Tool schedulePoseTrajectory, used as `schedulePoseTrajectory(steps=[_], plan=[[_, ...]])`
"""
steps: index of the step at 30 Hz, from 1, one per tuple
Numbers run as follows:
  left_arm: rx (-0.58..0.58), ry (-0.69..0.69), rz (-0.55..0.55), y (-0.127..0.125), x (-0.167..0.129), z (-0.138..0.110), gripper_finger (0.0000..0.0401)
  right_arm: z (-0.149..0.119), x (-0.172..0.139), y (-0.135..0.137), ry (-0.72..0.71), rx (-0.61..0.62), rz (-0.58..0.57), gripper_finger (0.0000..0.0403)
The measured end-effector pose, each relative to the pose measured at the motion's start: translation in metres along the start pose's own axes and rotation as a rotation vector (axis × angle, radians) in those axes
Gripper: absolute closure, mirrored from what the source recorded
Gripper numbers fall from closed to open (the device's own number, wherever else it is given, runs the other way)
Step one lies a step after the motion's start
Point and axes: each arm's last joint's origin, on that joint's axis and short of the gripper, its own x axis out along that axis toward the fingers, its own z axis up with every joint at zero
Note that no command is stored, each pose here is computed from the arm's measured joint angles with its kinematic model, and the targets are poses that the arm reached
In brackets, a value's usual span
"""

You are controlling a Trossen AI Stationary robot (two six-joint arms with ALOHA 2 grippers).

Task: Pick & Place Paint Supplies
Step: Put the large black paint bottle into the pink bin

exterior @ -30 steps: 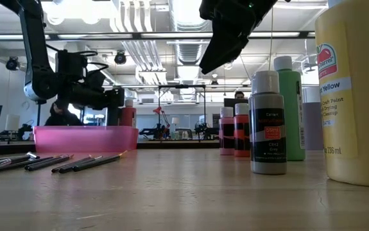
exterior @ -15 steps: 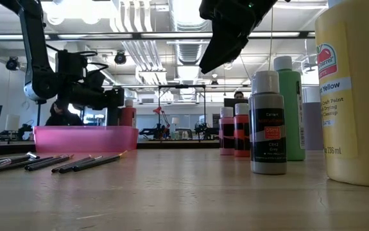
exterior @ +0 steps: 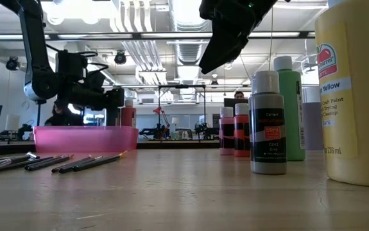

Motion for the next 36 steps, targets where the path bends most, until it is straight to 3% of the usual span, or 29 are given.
schedulePoseTrajectory(steps=[11,20,28,36], plan=[[-0.025,-0.096,0.000,0.001,-0.004,0.024,0.0204,0.000,0.000,0.000,0.000,0.000,0.000,0.0073],[-0.003,-0.203,-0.004,0.004,-0.017,0.062,0.0204,0.000,0.000,0.000,0.001,0.000,0.000,0.0073],[0.187,0.006,-0.091,0.007,-0.036,0.071,0.0215,0.000,0.000,0.000,0.001,0.000,0.000,0.0100],[0.224,0.151,-0.107,0.011,-0.051,0.071,0.0286,0.000,0.000,0.000,0.000,0.000,0.000,0.0121]])
